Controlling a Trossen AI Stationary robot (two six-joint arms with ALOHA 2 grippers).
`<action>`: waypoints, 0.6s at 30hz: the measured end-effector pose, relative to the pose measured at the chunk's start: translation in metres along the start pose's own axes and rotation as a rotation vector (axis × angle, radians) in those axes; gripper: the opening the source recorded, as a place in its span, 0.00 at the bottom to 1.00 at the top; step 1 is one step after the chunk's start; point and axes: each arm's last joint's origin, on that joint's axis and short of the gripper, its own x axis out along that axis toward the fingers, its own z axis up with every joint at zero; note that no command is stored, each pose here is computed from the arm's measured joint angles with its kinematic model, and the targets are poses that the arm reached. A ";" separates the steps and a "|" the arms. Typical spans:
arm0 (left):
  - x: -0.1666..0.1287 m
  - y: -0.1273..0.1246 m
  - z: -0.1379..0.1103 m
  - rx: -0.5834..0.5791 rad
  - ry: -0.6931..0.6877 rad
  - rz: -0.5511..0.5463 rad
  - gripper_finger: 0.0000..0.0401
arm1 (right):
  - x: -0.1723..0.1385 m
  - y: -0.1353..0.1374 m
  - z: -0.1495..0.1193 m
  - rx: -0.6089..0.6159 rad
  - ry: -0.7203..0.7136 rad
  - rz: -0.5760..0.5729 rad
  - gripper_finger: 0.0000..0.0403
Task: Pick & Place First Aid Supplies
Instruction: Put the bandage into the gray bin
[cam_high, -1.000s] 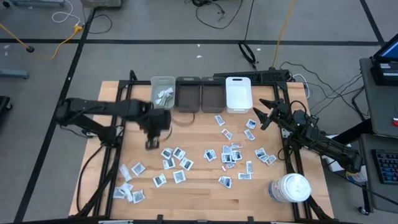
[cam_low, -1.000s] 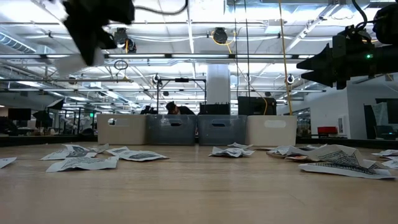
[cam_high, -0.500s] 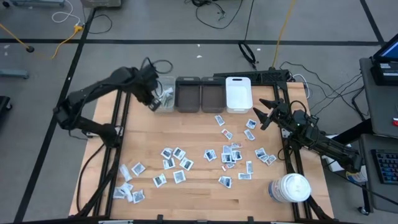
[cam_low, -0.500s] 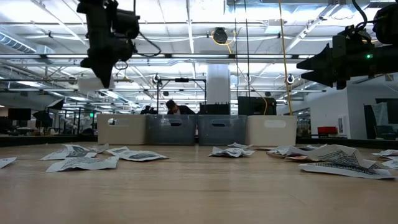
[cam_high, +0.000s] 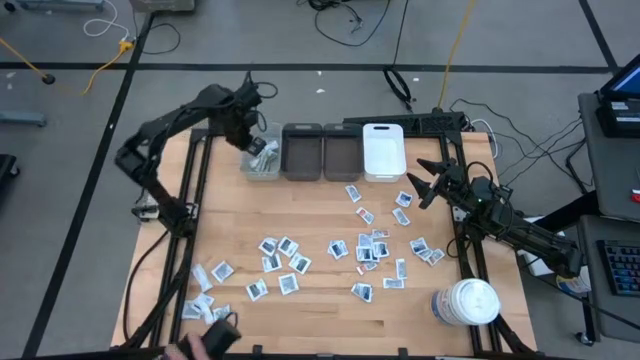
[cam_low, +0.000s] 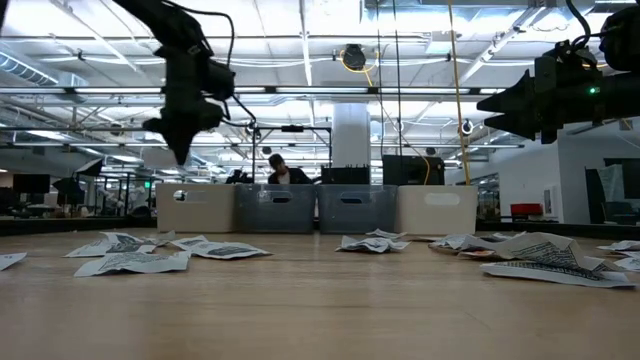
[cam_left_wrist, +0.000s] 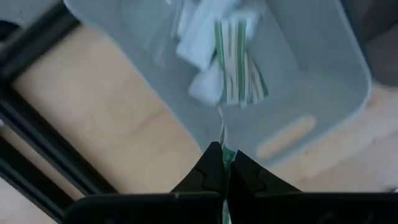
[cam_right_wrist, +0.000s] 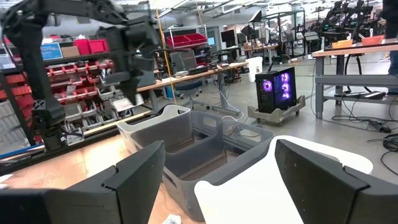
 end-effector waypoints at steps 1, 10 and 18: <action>0.000 0.001 0.007 -0.002 -0.001 0.000 0.00 | 0.000 0.000 0.000 0.000 0.000 0.000 0.74; -0.001 0.014 0.059 -0.013 0.009 0.004 0.00 | 0.000 0.000 0.000 0.000 0.000 0.000 0.74; 0.018 0.010 0.071 0.007 0.036 0.000 0.00 | 0.000 0.000 0.000 0.000 0.000 0.000 0.74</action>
